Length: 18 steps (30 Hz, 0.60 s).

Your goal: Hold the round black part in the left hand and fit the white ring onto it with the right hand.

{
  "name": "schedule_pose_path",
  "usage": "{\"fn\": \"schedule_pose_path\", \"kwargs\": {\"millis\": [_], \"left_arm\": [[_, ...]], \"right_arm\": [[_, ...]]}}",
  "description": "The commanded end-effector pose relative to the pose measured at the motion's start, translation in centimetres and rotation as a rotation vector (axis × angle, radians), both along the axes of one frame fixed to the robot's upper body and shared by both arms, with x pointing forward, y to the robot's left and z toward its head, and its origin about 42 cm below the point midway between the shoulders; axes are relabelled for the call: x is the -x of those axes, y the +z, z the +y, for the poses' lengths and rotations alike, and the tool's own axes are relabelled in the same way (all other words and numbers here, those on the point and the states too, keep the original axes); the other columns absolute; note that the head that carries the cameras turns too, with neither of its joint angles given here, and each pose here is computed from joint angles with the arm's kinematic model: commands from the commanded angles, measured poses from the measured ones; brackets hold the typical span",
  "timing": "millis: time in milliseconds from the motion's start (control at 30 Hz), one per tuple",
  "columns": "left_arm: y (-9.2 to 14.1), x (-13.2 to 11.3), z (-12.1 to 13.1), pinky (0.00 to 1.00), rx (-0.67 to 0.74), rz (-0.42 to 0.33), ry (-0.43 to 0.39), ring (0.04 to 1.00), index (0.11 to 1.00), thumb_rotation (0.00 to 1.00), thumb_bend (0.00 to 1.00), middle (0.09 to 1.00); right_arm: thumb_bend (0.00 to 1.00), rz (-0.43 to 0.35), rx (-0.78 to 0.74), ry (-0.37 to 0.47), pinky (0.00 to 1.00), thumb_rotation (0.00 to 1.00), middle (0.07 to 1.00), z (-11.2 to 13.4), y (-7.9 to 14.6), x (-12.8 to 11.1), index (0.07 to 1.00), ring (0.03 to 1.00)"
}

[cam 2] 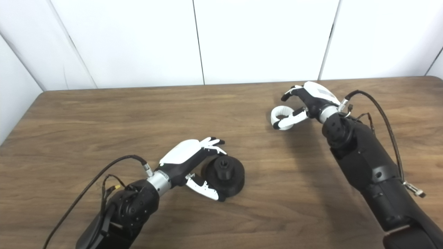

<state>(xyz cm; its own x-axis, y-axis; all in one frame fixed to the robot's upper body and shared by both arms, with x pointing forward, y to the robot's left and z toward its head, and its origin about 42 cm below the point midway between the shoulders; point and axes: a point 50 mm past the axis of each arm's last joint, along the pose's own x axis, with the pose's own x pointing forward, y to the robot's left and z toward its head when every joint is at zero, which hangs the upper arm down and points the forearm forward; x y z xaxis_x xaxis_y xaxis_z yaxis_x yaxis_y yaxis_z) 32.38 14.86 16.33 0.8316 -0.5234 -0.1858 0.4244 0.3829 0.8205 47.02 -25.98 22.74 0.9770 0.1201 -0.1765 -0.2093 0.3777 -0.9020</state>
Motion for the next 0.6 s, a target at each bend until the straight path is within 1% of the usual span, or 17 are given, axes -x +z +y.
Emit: {"fn": "schedule_pose_path", "kwargs": {"millis": [0, 567], "left_arm": [[0.37, -0.34, 0.69, 0.94, -0.031, -0.009, 0.011, 1.0, 0.686, 0.32, 0.87, 0.963], [0.53, -0.53, 0.83, 0.94, -0.029, -0.016, 0.01, 1.0, 0.684, 0.32, 0.88, 0.96]], "right_arm": [[0.91, -0.108, -0.006, 0.032, 1.0, 0.35, 0.944, 0.62, 3.35, -0.83, 0.756, 1.0], [0.91, -0.089, 0.007, 0.038, 1.0, 0.37, 0.944, 0.55, 2.47, -0.67, 0.751, 1.0]]}}
